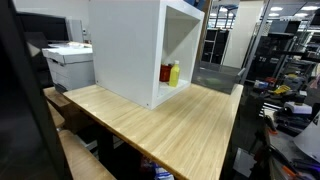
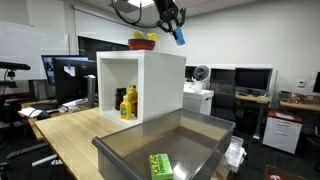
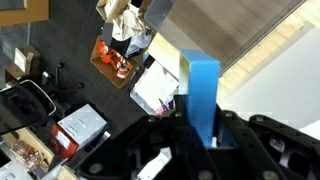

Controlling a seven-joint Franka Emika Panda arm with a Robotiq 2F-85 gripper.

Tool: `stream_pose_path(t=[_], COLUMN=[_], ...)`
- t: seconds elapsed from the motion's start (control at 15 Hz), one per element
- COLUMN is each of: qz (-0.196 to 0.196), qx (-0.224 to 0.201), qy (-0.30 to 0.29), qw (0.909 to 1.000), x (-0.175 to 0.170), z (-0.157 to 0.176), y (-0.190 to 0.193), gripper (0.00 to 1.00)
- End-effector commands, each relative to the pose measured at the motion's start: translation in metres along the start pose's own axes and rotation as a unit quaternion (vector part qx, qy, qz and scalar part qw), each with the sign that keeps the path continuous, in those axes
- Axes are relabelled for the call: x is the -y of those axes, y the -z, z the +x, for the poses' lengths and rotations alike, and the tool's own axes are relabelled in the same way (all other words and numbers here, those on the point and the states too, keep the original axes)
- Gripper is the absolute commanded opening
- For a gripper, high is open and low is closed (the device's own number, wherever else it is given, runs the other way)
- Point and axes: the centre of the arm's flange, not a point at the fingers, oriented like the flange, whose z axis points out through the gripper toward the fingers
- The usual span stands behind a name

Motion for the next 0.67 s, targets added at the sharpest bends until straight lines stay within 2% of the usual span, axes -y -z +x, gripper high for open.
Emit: stream_pose_path(t=[0.0, 0.6], qz=[-0.015, -0.034], qx=[-0.027, -0.084], qy=[0.019, 0.053], qw=[0.9993, 0.9945], x=[0.006, 0.027], z=[0.01, 0.036], y=[0.033, 0.08], gripper=[0.06, 0.06])
